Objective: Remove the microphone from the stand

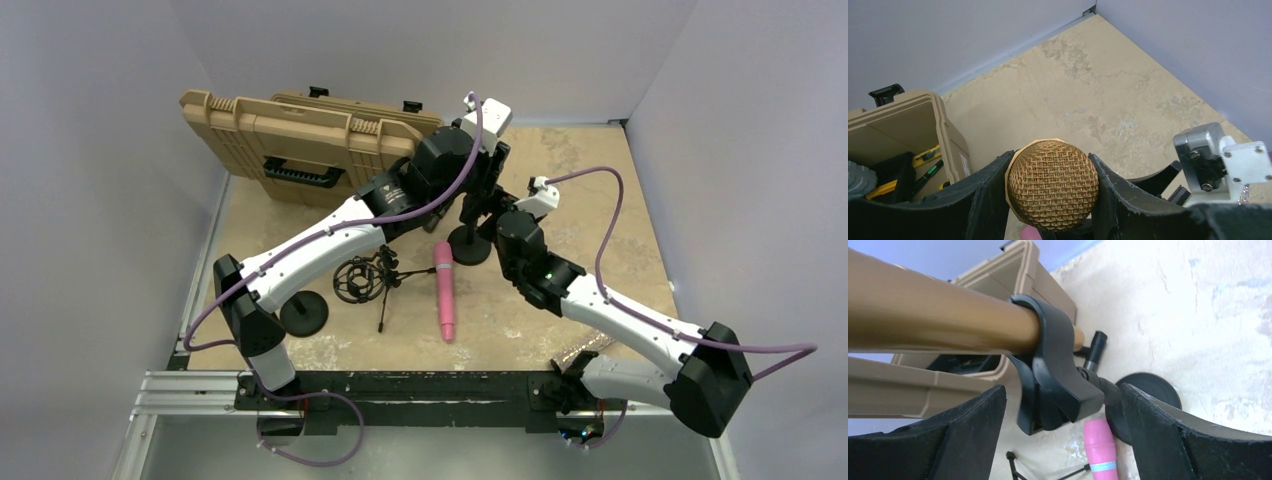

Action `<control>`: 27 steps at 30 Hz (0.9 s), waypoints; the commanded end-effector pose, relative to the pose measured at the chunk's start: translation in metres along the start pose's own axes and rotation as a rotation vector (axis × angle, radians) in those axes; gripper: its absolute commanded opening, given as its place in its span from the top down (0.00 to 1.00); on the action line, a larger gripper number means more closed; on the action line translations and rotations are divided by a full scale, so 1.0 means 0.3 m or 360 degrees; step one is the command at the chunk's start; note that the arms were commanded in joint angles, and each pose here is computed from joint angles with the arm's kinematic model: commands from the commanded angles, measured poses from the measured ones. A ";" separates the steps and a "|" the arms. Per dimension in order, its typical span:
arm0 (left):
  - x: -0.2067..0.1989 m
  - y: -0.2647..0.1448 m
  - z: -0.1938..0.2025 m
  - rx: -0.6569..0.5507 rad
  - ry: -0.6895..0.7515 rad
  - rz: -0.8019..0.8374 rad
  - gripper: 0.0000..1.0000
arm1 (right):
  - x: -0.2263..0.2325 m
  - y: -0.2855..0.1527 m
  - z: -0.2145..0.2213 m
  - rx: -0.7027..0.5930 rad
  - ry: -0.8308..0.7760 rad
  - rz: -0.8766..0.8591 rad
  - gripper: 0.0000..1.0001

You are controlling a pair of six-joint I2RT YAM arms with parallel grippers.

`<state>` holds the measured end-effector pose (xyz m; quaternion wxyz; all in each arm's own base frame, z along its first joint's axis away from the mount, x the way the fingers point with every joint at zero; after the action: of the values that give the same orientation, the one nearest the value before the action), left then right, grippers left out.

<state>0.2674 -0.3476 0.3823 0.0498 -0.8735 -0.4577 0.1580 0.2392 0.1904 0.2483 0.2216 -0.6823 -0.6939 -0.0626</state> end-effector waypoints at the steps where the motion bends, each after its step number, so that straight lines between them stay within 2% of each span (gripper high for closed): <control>1: -0.010 -0.024 -0.112 -0.0186 -0.0024 0.0031 1.00 | 0.038 -0.030 -0.136 -0.0268 -0.0017 -0.0122 0.19; 5: -0.016 -0.021 -0.112 -0.0182 -0.0003 0.0083 1.00 | 0.048 -0.055 -0.150 -0.0297 -0.0056 -0.0263 0.22; 9: -0.007 -0.014 -0.116 -0.0172 -0.0012 0.0112 1.00 | 0.056 -0.058 -0.135 -0.0254 -0.0068 -0.0328 0.22; 20: 0.021 0.005 -0.122 -0.0117 -0.0100 0.0160 1.00 | 0.084 0.007 -0.066 -0.0160 -0.0136 -0.0315 0.19; 27: 0.024 0.020 -0.112 -0.0084 -0.0113 0.0188 1.00 | 0.086 0.018 -0.066 -0.0185 -0.0146 -0.0304 0.20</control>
<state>0.2865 -0.3402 0.3852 0.0464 -0.8831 -0.4330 0.1748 0.2459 0.2017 0.2476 0.1577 -0.6388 -0.7517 -0.0448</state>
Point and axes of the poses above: each gripper's point midway between its finger pads, its own y axis out along the fingers, its own x axis along the line the jaws close on, z = x × y, the point moved 9 cm from there along -y, back along the fingers, and after that the axes turned 13 degrees about -y, right-handed, at the moved point
